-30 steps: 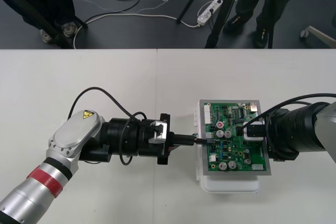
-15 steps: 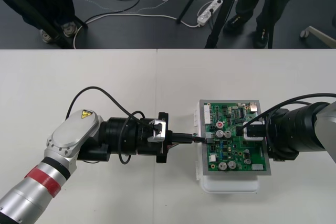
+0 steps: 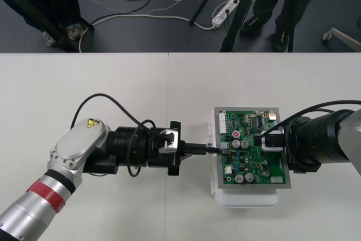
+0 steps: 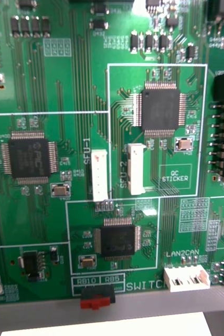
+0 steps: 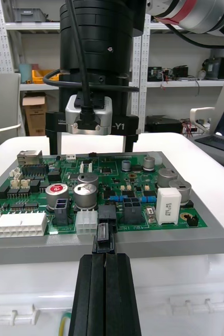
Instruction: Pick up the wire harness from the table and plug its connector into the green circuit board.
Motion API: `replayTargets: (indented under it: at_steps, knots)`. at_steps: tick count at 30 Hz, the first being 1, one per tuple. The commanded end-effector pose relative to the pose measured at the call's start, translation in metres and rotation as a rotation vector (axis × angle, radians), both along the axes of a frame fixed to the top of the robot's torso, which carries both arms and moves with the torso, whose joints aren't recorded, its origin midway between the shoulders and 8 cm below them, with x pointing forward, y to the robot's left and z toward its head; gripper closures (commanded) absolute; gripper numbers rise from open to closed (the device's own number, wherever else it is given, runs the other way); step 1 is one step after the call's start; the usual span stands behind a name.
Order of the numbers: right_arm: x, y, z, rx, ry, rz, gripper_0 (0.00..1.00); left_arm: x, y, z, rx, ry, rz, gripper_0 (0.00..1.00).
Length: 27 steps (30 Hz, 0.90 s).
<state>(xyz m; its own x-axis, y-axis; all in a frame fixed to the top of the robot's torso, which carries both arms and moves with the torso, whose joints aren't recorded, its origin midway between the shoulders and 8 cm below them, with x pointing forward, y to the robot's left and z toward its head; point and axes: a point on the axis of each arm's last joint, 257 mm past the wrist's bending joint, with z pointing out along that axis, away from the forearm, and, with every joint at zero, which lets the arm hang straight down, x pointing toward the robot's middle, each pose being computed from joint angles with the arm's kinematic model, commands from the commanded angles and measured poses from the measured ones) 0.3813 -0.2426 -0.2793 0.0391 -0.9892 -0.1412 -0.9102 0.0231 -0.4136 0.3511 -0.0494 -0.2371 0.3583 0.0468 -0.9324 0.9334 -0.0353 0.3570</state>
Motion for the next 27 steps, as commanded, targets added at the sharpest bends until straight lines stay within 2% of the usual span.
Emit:
replayTargets:
  at_steps: [1, 27]
  knots:
    - [0.008, 0.029, 0.016, 0.055, -0.037, 0.002, 0.0, -0.009, -0.008, 0.002, 0.001, -0.072, -0.02, 1.0]
    - [0.008, 0.031, 0.017, 0.061, -0.037, 0.003, 0.0, -0.008, -0.019, 0.009, -0.022, -0.076, -0.006, 1.0]
